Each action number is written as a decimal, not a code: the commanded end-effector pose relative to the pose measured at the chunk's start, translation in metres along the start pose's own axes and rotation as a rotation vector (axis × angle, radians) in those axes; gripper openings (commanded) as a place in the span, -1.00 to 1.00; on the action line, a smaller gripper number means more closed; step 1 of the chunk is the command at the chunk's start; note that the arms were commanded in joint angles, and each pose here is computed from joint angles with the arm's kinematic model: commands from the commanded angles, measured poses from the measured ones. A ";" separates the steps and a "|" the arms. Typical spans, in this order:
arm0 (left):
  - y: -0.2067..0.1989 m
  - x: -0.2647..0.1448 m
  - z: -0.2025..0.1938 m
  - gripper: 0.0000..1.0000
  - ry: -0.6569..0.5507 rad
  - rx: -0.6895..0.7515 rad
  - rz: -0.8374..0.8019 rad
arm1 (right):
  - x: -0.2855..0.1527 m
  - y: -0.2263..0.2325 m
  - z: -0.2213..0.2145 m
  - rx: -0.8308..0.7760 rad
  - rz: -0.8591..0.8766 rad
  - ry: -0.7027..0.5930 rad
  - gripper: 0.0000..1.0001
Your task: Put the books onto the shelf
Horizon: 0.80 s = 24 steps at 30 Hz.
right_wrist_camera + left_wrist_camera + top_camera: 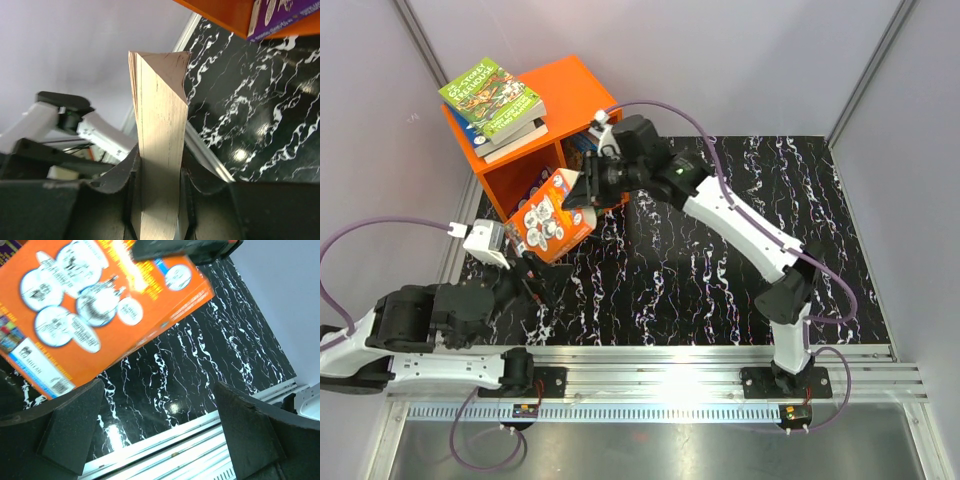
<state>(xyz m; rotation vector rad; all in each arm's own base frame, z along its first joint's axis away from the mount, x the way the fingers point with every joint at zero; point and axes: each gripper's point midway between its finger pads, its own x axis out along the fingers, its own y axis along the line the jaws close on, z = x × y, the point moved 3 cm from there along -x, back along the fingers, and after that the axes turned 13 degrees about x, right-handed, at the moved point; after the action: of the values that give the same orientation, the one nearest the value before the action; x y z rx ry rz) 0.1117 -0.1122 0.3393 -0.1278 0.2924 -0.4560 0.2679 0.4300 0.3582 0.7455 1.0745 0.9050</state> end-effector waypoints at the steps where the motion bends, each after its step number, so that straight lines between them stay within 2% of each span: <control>1: 0.003 -0.007 0.010 0.97 0.027 -0.053 0.020 | 0.018 -0.001 0.013 -0.121 -0.085 -0.145 -1.00; 7: 0.018 -0.023 0.038 0.97 -0.005 -0.129 0.047 | 0.039 -0.013 0.038 -0.120 -0.183 -0.334 -1.00; 12: 0.032 -0.035 0.046 0.97 0.002 -0.141 0.051 | 0.047 -0.015 0.058 -0.124 -0.200 -0.455 -1.00; 15: 0.035 -0.039 0.045 0.97 0.022 -0.139 0.053 | 0.057 -0.014 0.064 -0.109 -0.175 -0.493 -1.00; 24: 0.027 -0.036 0.034 0.97 0.073 -0.154 0.044 | 0.069 0.010 0.058 -0.067 -0.053 -0.482 -1.00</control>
<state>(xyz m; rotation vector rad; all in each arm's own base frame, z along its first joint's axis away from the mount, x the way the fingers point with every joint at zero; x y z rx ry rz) 0.1037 -0.0704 0.3842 -0.2817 0.3676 -0.4126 0.3248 0.4726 0.2774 0.6339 0.8501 0.5440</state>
